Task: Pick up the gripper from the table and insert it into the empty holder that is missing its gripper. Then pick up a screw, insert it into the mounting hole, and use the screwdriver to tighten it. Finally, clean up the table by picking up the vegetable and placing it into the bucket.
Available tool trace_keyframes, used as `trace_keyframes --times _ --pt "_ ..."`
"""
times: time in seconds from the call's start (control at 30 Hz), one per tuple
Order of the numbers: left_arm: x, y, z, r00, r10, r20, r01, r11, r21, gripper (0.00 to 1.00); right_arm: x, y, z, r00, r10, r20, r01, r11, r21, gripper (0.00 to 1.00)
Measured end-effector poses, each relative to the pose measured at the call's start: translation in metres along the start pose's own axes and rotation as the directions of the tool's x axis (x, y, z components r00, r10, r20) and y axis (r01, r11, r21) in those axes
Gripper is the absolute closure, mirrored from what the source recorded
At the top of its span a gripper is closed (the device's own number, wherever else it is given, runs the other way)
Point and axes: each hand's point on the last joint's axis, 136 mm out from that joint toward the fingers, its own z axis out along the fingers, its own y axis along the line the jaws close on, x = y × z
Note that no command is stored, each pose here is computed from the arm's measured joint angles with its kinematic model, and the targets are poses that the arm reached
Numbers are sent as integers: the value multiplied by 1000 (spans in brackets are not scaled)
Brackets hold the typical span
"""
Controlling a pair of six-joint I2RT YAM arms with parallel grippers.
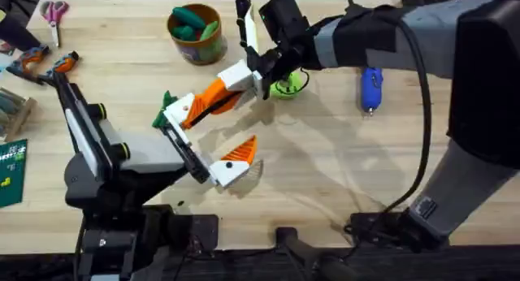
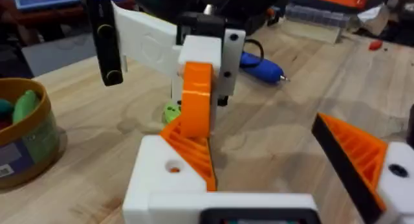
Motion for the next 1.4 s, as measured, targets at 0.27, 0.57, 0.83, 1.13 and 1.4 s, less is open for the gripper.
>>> trace_keyframes --times 0.27,0.57,0.83,1.13,1.4 --pt "0 -1 0 1000 -9 0 9 1000 7 14 -2 -1 -1 997 75 8 -75 997 5 992" --pt "0 0 0 1000 -22 0 22 1000 1 14 -2 -2 1 994 113 10 -114 993 15 992" --pt "0 1 0 999 -38 0 38 999 -6 14 -4 -4 2 989 144 23 -145 989 30 992" --pt "0 1 0 999 -44 -1 44 999 -6 14 -5 -5 1 986 165 29 -166 986 34 992" --pt "0 0 0 999 -50 -2 50 999 -1 14 -4 -6 0 981 189 31 -190 981 34 992"
